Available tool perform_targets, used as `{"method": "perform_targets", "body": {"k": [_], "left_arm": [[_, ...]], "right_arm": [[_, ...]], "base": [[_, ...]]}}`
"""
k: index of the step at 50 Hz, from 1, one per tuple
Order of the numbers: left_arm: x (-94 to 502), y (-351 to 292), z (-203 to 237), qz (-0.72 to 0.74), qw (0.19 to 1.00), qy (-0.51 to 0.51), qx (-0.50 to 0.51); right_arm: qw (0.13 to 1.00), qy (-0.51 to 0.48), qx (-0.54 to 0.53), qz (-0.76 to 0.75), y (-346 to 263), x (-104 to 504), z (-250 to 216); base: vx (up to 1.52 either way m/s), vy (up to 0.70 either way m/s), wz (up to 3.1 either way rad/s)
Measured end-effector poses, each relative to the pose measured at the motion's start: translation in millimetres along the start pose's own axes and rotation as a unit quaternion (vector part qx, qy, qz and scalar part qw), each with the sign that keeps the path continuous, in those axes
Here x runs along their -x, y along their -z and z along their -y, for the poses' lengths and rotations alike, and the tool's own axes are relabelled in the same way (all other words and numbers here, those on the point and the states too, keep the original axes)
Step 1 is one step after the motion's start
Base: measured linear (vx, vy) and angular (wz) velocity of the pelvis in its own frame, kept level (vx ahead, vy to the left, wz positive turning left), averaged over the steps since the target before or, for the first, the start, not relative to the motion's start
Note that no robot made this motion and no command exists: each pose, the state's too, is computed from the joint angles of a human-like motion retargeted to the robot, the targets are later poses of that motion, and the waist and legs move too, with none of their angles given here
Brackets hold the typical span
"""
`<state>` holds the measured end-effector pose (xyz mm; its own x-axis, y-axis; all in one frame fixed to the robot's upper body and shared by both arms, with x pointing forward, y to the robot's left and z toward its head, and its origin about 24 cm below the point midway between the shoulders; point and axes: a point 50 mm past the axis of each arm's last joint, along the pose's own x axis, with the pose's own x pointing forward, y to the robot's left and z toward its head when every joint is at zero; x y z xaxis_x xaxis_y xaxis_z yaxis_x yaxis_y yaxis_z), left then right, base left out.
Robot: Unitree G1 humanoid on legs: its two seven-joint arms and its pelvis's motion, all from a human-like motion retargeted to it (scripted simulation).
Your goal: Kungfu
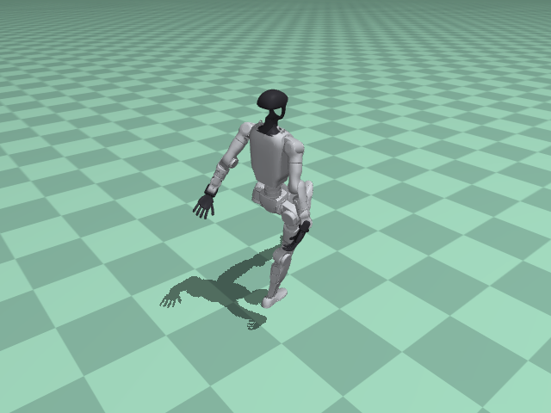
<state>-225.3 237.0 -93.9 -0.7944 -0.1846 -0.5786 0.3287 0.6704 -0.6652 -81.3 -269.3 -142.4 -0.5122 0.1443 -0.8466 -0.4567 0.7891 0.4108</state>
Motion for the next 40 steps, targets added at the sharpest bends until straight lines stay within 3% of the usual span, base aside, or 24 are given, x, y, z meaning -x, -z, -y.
{"method": "perform_targets", "body": {"k": [4, 10, 17, 22, 28, 30, 34, 40], "left_arm": [[8.3, -5.9, -2.4, 0.056, 0.998, 0.019, -0.036], [42.7, -36.7, -29.6, 0.152, 0.981, 0.005, -0.124], [79.9, -64.2, -56.1, 0.157, 0.964, 0.015, -0.215], [132.7, -67.4, -106.0, 0.047, 0.959, -0.091, -0.263], [249.5, -82.4, -160.5, -0.088, 0.907, -0.317, -0.263], [298.4, -103.5, -166.0, -0.043, 0.881, -0.401, -0.249], [387.5, -177.0, -145.1, 0.199, 0.800, -0.514, -0.236], [478.6, -277.4, -37.4, 0.613, 0.513, -0.528, -0.286]], "right_arm": [[0.994, -0.061, -0.018, 0.086, -7.7, -21.1, -44.6], [0.968, -0.146, 0.041, 0.199, -49.5, -16.8, -69.4], [0.965, -0.090, 0.108, 0.221, -68.0, -2.9, -53.6], [0.966, -0.061, 0.155, 0.198, -60.1, 0.1, -44.9], [0.987, -0.077, 0.038, 0.133, -25.5, -23.6, -60.3], [0.994, -0.049, -0.017, 0.095, -13.1, -31.2, -62.9], [0.973, 0.066, -0.189, 0.114, -17.6, -36.0, -55.9], [0.815, 0.148, -0.382, 0.409, -93.7, 14.3, 2.3]], "base": [[-0.08, -0.21, -0.23], [0.15, -0.22, 0.21], [0.33, -0.26, 0.53], [0.13, -0.06, 0.51], [0.13, 0.16, 0.50], [0.17, 0.14, 0.18], [0.10, 0.08, -0.41], [0.16, 0.10, -1.48]]}}
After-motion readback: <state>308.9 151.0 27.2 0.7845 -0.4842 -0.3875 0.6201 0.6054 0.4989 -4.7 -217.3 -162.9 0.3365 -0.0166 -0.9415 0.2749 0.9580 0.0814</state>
